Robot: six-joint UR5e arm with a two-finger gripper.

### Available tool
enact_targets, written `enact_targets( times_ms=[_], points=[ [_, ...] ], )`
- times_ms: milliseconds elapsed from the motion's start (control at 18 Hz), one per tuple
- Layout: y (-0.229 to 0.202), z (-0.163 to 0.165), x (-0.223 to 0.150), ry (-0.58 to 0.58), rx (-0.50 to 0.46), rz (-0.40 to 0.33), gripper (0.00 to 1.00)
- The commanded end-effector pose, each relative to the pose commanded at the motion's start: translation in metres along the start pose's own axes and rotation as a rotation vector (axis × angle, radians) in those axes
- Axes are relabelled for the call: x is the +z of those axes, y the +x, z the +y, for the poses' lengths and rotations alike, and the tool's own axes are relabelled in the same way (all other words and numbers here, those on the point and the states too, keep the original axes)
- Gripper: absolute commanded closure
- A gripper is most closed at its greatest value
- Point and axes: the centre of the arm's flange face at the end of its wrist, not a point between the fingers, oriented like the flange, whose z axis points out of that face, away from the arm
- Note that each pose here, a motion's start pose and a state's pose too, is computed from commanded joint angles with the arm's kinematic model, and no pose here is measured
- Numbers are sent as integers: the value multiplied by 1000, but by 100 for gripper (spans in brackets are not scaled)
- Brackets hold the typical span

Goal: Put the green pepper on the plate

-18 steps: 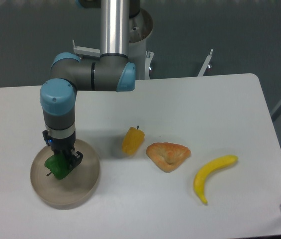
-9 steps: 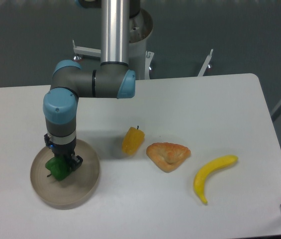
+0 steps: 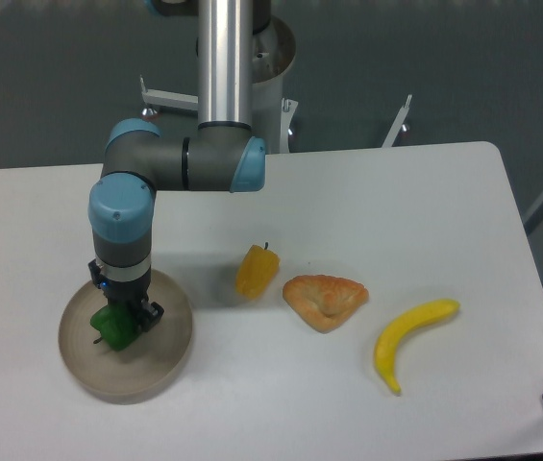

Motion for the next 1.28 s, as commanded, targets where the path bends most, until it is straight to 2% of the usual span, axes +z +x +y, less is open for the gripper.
enact_targets(
  times_ms=[222,556,1056,1278],
  points=[
    [-18,11,-21,19,-30,-21,0],
    [-108,72,-78,56,-141,-100,0],
    [-230,175,-133,44,-60,-217,0],
    [-258,201,-135,-34,-39,-264,0]
  ],
)
